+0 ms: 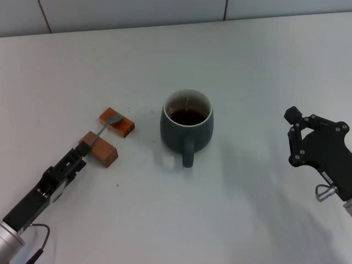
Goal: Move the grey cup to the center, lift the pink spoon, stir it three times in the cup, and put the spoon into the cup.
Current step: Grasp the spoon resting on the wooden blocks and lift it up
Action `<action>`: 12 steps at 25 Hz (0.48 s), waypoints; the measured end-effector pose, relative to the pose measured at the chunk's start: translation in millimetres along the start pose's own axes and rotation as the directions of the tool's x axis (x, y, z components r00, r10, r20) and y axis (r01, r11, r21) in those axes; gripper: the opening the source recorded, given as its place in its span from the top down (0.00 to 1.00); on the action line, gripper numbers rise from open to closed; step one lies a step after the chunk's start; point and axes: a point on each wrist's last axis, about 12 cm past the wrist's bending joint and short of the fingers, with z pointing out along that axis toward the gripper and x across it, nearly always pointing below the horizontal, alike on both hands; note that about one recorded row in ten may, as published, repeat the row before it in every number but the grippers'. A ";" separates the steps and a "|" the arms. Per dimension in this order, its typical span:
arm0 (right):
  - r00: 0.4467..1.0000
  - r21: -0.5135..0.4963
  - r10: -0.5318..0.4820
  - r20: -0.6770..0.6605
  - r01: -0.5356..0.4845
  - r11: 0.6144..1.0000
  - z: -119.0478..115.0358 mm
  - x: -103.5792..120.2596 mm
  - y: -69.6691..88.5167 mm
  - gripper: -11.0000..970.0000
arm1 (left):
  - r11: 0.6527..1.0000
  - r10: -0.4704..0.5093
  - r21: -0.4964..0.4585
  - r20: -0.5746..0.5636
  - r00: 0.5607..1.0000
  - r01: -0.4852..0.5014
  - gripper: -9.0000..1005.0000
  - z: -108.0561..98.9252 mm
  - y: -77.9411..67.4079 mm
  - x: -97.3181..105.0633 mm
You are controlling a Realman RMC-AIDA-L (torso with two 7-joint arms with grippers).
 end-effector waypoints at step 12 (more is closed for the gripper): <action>1.000 0.000 0.002 0.005 -0.002 1.000 -0.1 -0.6 0.3 0.99 | 0.999 -0.038 -0.008 0.003 0.999 0.038 0.33 1.2 0.8 -1.0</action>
